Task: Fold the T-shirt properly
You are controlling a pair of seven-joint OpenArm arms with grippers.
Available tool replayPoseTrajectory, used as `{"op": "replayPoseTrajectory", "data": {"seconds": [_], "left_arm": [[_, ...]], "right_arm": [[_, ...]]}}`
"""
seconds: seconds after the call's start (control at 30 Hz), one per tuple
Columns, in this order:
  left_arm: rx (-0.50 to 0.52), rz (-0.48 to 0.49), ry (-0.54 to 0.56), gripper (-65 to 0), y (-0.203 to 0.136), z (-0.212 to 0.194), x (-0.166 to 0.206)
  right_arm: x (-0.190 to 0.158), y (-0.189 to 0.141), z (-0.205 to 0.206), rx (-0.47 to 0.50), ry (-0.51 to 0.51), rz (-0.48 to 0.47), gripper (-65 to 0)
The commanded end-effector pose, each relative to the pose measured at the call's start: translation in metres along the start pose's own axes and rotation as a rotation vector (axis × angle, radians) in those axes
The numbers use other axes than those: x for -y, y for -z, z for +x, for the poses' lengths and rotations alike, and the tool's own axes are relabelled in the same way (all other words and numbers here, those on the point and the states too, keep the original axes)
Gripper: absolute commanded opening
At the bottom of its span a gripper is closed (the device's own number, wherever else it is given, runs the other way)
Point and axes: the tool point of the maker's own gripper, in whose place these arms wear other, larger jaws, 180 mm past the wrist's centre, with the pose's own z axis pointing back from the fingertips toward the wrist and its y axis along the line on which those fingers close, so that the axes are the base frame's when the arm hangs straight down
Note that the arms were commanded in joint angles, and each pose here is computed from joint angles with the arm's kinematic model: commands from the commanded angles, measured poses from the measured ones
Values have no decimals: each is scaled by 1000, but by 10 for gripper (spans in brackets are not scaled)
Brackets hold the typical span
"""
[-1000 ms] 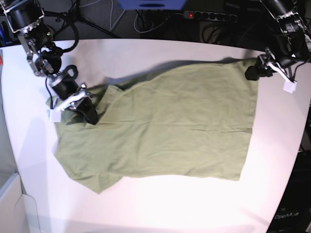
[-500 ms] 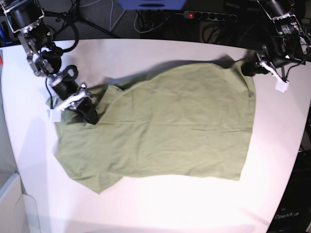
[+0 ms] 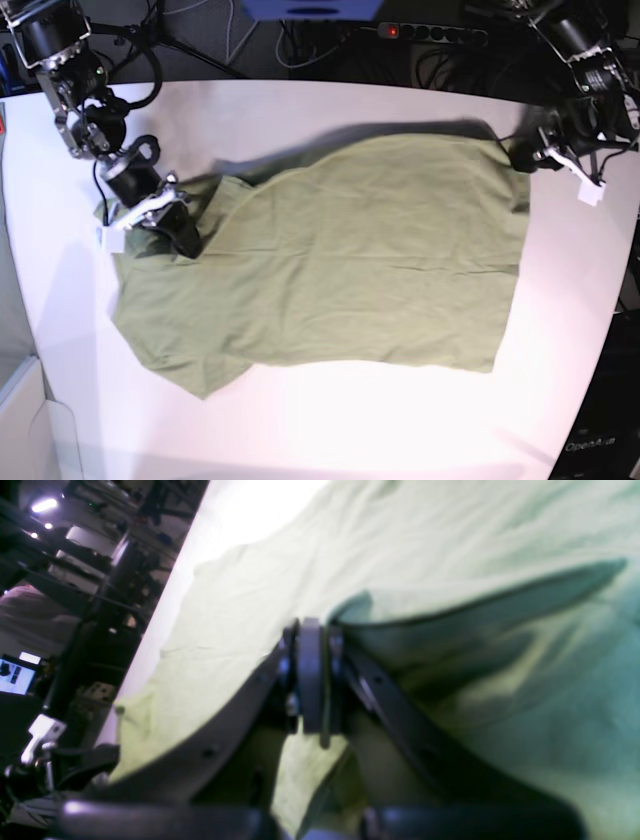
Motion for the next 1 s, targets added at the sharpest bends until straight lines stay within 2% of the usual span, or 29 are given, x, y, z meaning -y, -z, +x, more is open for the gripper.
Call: {"op": "replayPoseTrajectory", "data": {"seconds": [0.0, 0.27, 0.8, 0.97], "left_arm": [[49, -13, 26, -619, -4, 20, 5], [102, -99, 35, -619, 19, 44, 40], [172, -252, 22, -621, 50, 67, 98], [292, -281, -54, -621, 41, 88, 99]], "right_arm": [[-8, 5, 25, 59, -16, 36, -640], [-9, 9, 25, 65, -10, 40, -638], [13, 18, 35, 72, -17, -11, -637], [16, 20, 40, 79, -25, -16, -637]]}}
